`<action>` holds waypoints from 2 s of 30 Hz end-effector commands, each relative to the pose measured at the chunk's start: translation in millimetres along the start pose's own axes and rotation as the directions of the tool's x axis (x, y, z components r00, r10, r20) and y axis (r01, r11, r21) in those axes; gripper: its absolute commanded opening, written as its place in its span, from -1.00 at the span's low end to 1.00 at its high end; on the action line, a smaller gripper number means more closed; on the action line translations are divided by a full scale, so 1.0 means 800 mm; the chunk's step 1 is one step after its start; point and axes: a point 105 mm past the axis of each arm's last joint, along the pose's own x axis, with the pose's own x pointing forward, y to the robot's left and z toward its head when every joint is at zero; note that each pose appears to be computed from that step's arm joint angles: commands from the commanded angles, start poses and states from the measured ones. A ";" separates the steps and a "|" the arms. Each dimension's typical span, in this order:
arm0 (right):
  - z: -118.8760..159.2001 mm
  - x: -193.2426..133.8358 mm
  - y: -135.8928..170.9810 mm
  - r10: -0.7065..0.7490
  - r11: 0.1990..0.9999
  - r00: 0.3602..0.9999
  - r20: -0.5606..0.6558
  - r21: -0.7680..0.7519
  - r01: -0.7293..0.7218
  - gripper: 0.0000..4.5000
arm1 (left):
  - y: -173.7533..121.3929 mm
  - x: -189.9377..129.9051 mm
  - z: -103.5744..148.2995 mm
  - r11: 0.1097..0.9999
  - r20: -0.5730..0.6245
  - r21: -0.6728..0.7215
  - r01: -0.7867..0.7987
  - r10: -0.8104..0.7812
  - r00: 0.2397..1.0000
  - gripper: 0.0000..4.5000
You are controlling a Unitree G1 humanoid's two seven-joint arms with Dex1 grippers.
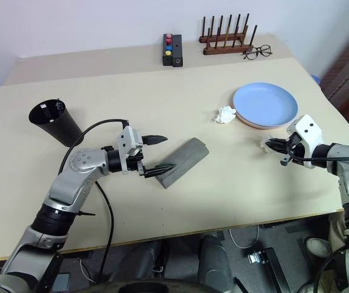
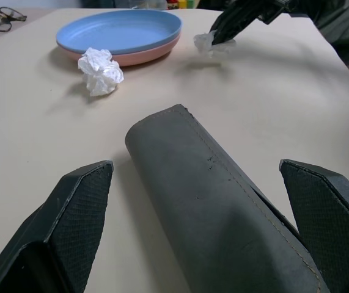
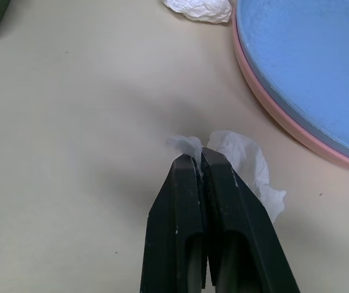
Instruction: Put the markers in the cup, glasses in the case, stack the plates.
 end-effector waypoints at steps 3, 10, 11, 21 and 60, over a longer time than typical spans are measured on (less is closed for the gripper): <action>0.013 -0.009 -0.010 -0.026 0.999 0.999 0.027 -0.029 0.027 -0.99 | 0.000 0.001 0.015 0.999 0.024 0.043 0.005 -0.007 1.000 1.00; 0.013 -0.010 -0.009 -0.025 0.999 0.999 0.026 -0.029 0.026 -0.99 | -0.001 0.002 0.015 0.999 0.025 0.042 0.006 -0.007 1.000 1.00; 0.013 -0.010 -0.009 -0.025 0.999 0.999 0.025 -0.029 0.026 -0.99 | -0.001 0.002 0.015 0.999 0.025 0.042 0.006 -0.007 1.000 1.00; 0.012 -0.010 -0.009 -0.025 0.999 0.999 0.025 -0.027 0.025 -0.99 | -0.001 0.002 0.014 0.999 0.024 0.041 0.008 -0.009 1.000 1.00; 0.080 0.011 -0.057 -0.171 0.974 0.956 0.240 -0.103 0.200 -0.99 | 0.035 0.002 0.023 0.984 0.071 0.043 -0.172 0.169 0.983 1.00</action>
